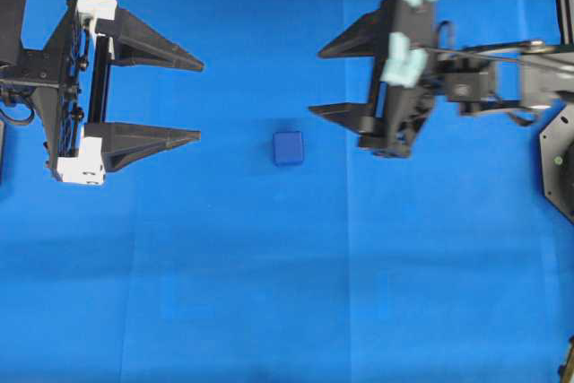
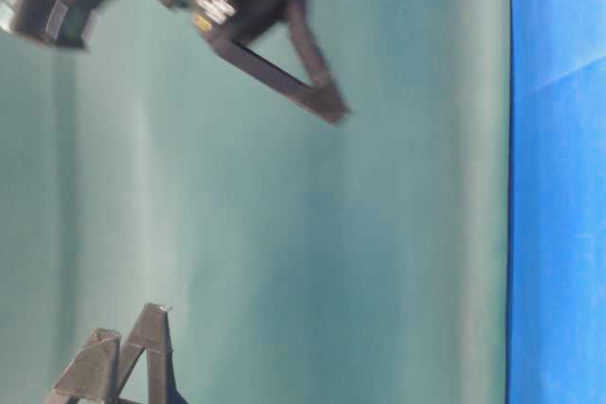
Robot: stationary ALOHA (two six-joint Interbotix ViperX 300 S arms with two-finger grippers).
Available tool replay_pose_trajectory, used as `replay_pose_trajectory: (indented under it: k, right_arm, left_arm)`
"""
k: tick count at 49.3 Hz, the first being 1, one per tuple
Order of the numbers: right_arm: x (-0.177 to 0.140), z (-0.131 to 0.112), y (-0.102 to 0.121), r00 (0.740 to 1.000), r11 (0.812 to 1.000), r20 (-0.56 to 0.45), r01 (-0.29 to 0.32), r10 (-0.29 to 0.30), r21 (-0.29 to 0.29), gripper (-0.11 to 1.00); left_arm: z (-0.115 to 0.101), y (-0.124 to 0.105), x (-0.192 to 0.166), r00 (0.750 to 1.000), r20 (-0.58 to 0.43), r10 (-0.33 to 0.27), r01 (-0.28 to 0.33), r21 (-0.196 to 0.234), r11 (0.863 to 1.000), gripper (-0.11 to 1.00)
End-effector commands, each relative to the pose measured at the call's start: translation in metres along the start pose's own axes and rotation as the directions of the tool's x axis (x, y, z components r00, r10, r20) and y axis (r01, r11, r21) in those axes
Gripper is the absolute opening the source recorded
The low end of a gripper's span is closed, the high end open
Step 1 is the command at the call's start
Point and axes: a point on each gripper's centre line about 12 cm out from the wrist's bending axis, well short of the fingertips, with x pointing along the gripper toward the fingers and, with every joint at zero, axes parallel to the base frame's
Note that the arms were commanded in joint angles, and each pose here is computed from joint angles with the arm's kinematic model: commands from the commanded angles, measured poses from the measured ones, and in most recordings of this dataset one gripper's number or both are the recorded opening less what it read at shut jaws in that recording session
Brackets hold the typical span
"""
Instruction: Handover the blue block to the right arm after grasping it with the left arm, then place it in the designated position.
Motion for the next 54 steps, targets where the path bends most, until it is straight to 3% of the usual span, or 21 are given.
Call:
replay_pose_trajectory:
  k: [1,25,41,54]
  right_arm:
    - [-0.021,0.013,0.002,0.998,1.0,0.057,-0.015,0.015,0.002,0.78]
    - [-0.086,0.021,-0.005,0.982,0.999,0.189,-0.032,0.029,0.011,0.78]
    - [-0.076,0.017,-0.005,0.988,1.0,0.155,-0.019,0.018,0.008,0.78]
    - [-0.077,0.021,-0.003,0.982,0.999,0.186,-0.04,0.041,-0.011,0.77]
  left_arm:
    - [0.014,0.0,-0.003,0.999,0.044,-0.001,0.001,0.002,1.0,0.93]
    - [0.014,0.0,-0.003,0.999,0.046,-0.001,0.001,0.002,1.0,0.93]
    - [0.015,0.0,-0.003,0.999,0.049,-0.001,0.001,0.002,1.0,0.93]
    - [0.015,0.0,-0.003,0.999,0.049,-0.001,0.001,0.0,1.0,0.93]
